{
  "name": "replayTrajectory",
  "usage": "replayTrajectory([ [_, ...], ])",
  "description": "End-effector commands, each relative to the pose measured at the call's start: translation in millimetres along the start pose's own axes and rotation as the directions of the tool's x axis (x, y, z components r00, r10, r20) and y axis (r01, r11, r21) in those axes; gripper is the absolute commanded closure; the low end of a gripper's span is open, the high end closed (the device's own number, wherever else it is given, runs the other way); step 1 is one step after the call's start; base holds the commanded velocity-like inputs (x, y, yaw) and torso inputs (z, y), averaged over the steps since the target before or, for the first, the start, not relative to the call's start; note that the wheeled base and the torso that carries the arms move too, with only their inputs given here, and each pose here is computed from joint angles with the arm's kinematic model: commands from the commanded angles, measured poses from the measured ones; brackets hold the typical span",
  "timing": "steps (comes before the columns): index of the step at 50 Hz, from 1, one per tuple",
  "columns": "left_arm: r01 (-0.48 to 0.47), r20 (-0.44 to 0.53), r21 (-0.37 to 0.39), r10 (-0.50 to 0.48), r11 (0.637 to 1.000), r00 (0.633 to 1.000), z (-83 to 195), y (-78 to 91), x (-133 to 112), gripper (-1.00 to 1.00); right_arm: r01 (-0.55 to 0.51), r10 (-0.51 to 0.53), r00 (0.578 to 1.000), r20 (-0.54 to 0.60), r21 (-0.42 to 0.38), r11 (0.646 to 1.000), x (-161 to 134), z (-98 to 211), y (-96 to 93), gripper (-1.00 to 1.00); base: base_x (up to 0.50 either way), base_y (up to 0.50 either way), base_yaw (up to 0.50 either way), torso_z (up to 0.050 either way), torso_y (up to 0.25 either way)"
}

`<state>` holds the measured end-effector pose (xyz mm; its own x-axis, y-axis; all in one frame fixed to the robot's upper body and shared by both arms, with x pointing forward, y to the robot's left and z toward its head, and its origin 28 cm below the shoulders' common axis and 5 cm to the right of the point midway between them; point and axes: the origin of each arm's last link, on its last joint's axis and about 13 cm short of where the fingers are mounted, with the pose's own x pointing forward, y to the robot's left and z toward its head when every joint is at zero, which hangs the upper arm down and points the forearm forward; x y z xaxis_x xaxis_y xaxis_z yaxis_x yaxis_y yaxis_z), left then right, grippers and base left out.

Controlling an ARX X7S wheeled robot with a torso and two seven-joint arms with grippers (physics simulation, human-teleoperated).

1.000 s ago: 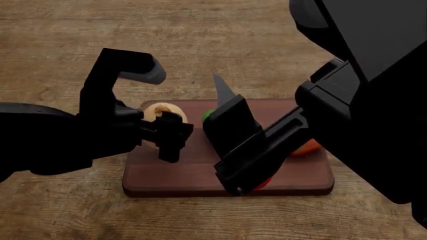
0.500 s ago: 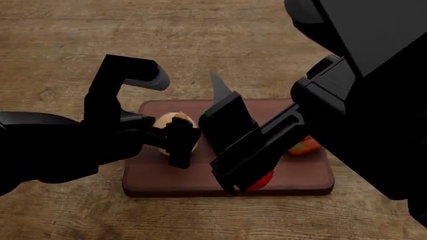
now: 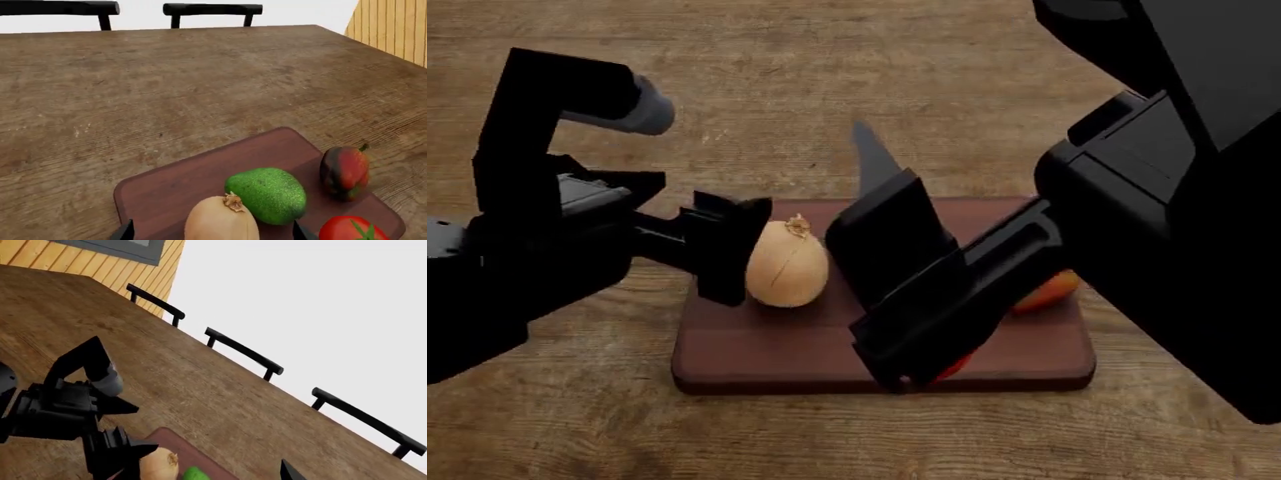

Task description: Place the avocado, onion, tomato and bell pepper on the cutting board.

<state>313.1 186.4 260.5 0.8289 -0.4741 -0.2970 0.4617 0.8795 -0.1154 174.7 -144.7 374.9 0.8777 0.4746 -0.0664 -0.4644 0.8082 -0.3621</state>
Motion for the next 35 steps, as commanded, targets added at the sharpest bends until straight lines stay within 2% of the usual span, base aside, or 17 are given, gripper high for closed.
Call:
replayTrajectory([
  [1, -0.056, 0.122, 0.034, 0.051, 0.998, 0.991, 7, -1.9, -55, -1.0, 0.043, -0.043, 0.998, 0.042, -0.011, 0.999, -23, 11, 7.3, -1.0, 0.0, 0.0, 0.0, 0.0, 0.0],
  [11, -0.044, 0.236, 0.034, 0.034, 0.998, 0.971, 17, -10.5, -109, -1.0, 0.073, -0.07, 0.994, 0.086, -0.026, 0.997, -43, 21, 17.3, -1.0, 0.0, 0.0, 0.0, 0.0, 0.0],
  [18, -0.03, 0.303, 0.048, 0.014, 0.998, 0.953, 19, -15.0, -138, -1.0, 0.09, -0.089, 0.989, 0.12, -0.009, 0.996, -53, 20, 23.4, -1.0, 0.0, 0.0, 0.0, 0.0, 0.0],
  [24, -0.028, 0.357, 0.015, 0.021, 0.999, 0.934, 23, -16.8, -158, -1.0, 0.102, -0.099, 0.981, 0.169, -0.008, 0.995, -64, 23, 29.6, -1.0, 0.0, 0.0, 0.0, 0.0, 0.0],
  [27, 0.002, 0.397, 0.034, -0.015, 0.999, 0.918, 25, -25.7, -178, -1.0, 0.11, -0.106, 0.977, 0.184, -0.011, 0.994, -71, 25, 34.6, -1.0, 0.0, 0.0, 0.0, 0.0, 0.0],
  [35, 0.037, 0.46, 0.034, -0.048, 0.999, 0.887, 21, -37.8, -209, -1.0, 0.143, -0.136, 0.959, 0.248, -0.01, 0.99, -94, 33, 50.4, -1.0, 0.0, 0.0, 0.0, 0.0, 0.0],
])
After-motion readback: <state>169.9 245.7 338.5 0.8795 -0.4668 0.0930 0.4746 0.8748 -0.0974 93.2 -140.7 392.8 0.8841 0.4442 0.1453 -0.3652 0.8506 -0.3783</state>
